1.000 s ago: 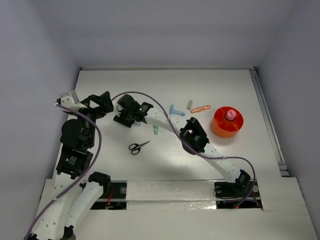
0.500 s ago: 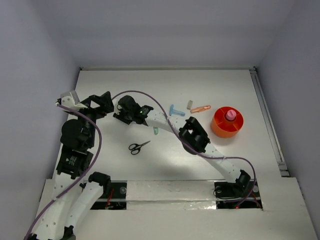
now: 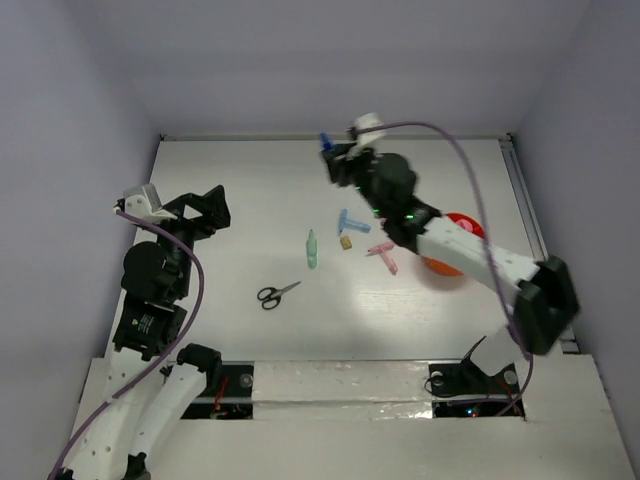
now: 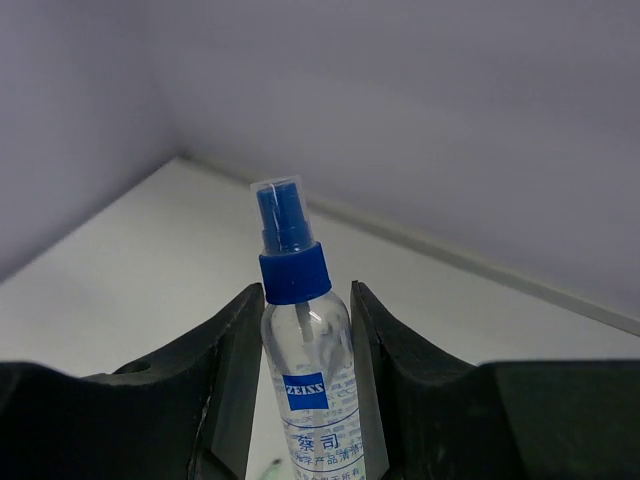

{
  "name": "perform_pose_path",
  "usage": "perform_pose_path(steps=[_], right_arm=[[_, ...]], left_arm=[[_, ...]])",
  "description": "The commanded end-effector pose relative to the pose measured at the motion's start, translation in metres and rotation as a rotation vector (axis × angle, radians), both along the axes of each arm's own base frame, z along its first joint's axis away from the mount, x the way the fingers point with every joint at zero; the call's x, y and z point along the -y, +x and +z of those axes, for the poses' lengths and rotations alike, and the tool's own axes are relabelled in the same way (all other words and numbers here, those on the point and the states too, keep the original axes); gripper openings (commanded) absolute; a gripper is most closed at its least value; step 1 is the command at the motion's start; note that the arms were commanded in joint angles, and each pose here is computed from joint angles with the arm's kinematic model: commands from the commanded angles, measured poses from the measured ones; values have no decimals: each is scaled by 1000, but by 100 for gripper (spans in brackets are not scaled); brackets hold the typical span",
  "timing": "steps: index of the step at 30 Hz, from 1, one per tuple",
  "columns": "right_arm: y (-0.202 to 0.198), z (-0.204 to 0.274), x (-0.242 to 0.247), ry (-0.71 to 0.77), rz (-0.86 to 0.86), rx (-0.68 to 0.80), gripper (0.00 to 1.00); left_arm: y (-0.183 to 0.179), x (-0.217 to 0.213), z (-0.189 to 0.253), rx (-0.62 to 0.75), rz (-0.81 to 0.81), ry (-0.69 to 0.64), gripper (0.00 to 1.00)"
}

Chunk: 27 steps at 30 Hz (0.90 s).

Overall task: Sort the stationery into containers
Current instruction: Pick up the stationery from the center of the board, then place the stationery in the storage box.

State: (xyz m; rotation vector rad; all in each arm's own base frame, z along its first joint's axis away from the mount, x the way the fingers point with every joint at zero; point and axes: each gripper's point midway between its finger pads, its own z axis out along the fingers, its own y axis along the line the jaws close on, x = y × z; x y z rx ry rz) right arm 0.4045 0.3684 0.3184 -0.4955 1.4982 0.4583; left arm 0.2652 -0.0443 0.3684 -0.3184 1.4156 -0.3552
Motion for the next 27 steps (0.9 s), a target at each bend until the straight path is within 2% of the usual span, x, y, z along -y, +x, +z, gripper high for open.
perform_pose_path(steps=[1, 2, 3, 4, 6, 9, 16, 22, 27], right_arm=[[6, 32, 113, 241, -267, 46, 0], [0, 53, 158, 288, -348, 76, 0], [-4, 50, 181, 293, -398, 75, 0], [-9, 25, 200, 263, -447, 46, 0], [-20, 30, 246, 286, -563, 66, 0], [-29, 6, 281, 273, -649, 34, 0], [-32, -38, 304, 279, -724, -47, 0], [-31, -84, 313, 222, -780, -120, 0], [-23, -99, 322, 226, -795, -128, 0]], left_arm=[[-3, 9, 12, 49, -42, -17, 89], [-3, 9, 11, 46, -44, -16, 89], [-2, 9, 10, 45, -45, -15, 89], [-2, 13, 10, 43, -57, -14, 89], [-2, 13, 10, 42, -59, -15, 89], [-1, 18, 8, 38, -82, -13, 89], [0, 25, 4, 23, -103, -7, 89], [-1, 27, 4, 25, -112, -3, 89], [0, 27, 3, 21, -112, 0, 89]])
